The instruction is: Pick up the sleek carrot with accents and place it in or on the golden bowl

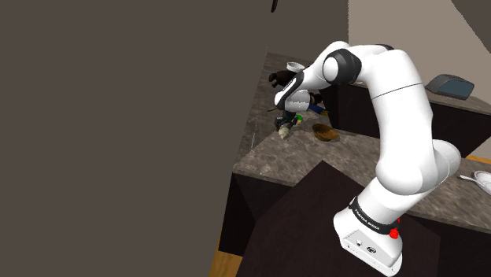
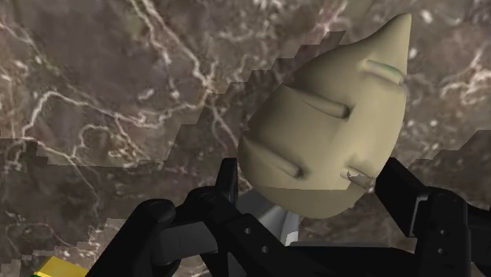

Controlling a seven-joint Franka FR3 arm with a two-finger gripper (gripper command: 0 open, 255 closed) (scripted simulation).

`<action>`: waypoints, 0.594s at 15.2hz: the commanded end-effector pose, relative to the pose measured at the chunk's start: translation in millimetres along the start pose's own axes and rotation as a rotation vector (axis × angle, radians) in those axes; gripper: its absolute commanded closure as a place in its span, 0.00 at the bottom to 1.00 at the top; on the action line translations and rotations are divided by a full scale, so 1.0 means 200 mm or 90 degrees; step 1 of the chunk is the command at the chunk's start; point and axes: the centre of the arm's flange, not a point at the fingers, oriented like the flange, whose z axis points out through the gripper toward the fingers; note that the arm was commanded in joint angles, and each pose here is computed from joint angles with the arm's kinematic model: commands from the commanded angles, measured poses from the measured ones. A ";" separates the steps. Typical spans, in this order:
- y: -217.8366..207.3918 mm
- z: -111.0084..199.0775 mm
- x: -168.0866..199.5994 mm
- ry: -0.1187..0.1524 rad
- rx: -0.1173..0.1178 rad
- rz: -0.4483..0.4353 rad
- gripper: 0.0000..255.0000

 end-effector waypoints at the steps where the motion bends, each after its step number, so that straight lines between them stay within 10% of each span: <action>1: 0.00 -0.03 0.00 0.000 0.000 0.000 1.00; 9: 0.01 -0.24 0.02 0.000 0.000 0.000 1.00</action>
